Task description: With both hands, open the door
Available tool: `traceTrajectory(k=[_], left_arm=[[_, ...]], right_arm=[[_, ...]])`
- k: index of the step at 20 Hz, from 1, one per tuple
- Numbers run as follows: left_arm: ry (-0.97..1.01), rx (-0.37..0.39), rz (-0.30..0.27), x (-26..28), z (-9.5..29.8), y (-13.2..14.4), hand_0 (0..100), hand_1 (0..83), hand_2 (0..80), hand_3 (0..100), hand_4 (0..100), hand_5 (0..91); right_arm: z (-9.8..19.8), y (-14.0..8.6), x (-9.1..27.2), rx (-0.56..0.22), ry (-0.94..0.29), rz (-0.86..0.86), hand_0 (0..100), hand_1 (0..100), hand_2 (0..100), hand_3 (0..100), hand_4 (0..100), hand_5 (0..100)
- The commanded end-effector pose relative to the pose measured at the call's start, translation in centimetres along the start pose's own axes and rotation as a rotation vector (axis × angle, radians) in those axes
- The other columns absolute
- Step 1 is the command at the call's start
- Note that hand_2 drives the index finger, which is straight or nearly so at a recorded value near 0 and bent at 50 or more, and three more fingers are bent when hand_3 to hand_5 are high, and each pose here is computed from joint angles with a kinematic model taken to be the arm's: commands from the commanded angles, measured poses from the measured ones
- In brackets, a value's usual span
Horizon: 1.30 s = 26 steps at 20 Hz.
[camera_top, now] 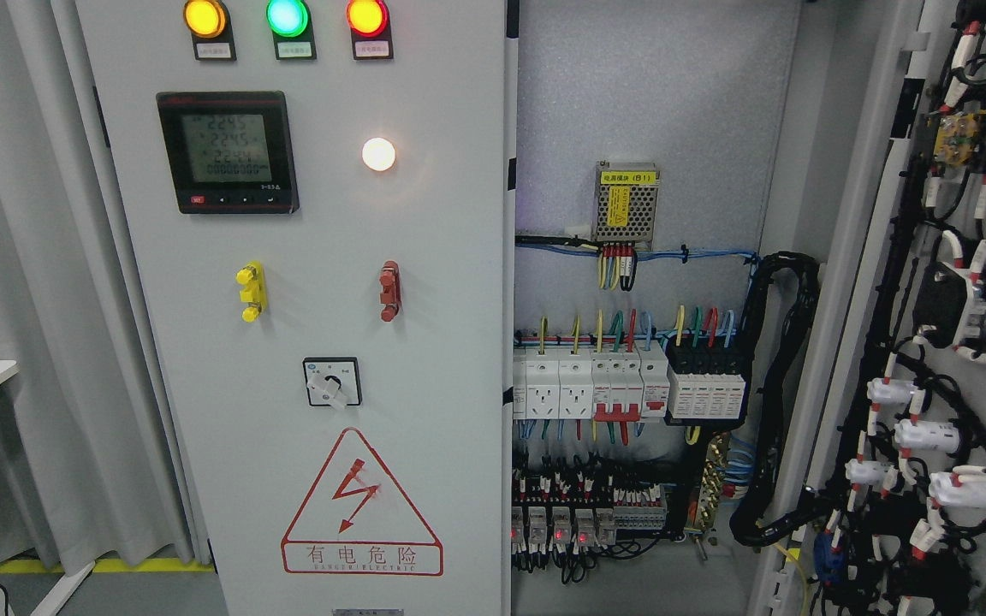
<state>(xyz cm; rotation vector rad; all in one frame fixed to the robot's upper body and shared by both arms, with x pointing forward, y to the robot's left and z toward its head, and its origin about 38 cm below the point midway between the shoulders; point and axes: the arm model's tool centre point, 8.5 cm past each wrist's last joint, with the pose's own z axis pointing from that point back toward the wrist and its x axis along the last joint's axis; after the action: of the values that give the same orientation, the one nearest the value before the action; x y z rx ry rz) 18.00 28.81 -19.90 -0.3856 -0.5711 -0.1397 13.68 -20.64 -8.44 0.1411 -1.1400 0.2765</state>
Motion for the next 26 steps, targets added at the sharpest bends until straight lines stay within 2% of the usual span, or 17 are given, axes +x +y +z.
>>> traceTrajectory(k=[1, 3, 6, 10, 13, 17, 19, 21, 23, 26], left_arm=[[0.365, 0.250, 0.550, -16.6, 1.7, -5.8, 30, 0.0, 2.7, 3, 4, 0.0], [0.378, 0.303, 0.541, -16.8, 1.8, -5.4, 30, 0.0, 2.7, 3, 4, 0.0], [0.400, 0.296, 0.526, -17.2, 2.0, -5.6, 30, 0.0, 2.7, 3, 4, 0.0], [0.456, 0.271, 0.456, -18.5, 2.8, -6.0, 30, 0.0, 2.7, 3, 4, 0.0], [0.452, 0.276, 0.456, -18.7, 3.0, -5.9, 30, 0.0, 2.7, 3, 4, 0.0], [0.456, 0.278, 0.448, -18.7, 3.0, -5.8, 30, 0.0, 2.7, 3, 4, 0.0], [0.459, 0.278, 0.432, -18.5, 2.9, -5.8, 30, 0.0, 2.7, 3, 4, 0.0], [0.479, 0.273, 0.380, -18.5, 2.9, -5.6, 30, 0.0, 2.7, 3, 4, 0.0], [0.505, 0.302, 0.321, -18.7, 3.1, -5.3, 30, 0.0, 2.7, 3, 4, 0.0], [0.507, 0.327, 0.297, -18.3, 2.9, -5.0, 30, 0.0, 2.7, 3, 4, 0.0]], right_arm=[[1.3, 2.3, 17.9, 0.092, -0.589, -0.018, 22, 0, 0, 0, 0, 0], [0.6, 2.2, 19.6, 0.078, -0.651, -0.024, 22, 0, 0, 0, 0, 0], [-0.9, 2.0, 23.2, 0.061, -0.763, -0.032, 22, 0, 0, 0, 0, 0], [-2.0, 2.3, 26.4, 0.061, -0.854, -0.040, 22, 0, 0, 0, 0, 0], [-2.8, 2.3, 29.2, 0.059, -0.934, -0.038, 22, 0, 0, 0, 0, 0], [-4.4, 1.7, 31.7, 0.061, -0.939, -0.011, 22, 0, 0, 0, 0, 0], [-5.6, 1.1, 33.3, 0.035, -0.938, -0.006, 22, 0, 0, 0, 0, 0], [-6.7, 0.4, 35.5, 0.009, -0.949, -0.005, 22, 0, 0, 0, 0, 0], [-7.4, 0.2, 37.6, 0.012, -0.972, 0.014, 22, 0, 0, 0, 0, 0], [-8.5, -0.1, 39.9, 0.016, -1.003, 0.038, 22, 0, 0, 0, 0, 0]])
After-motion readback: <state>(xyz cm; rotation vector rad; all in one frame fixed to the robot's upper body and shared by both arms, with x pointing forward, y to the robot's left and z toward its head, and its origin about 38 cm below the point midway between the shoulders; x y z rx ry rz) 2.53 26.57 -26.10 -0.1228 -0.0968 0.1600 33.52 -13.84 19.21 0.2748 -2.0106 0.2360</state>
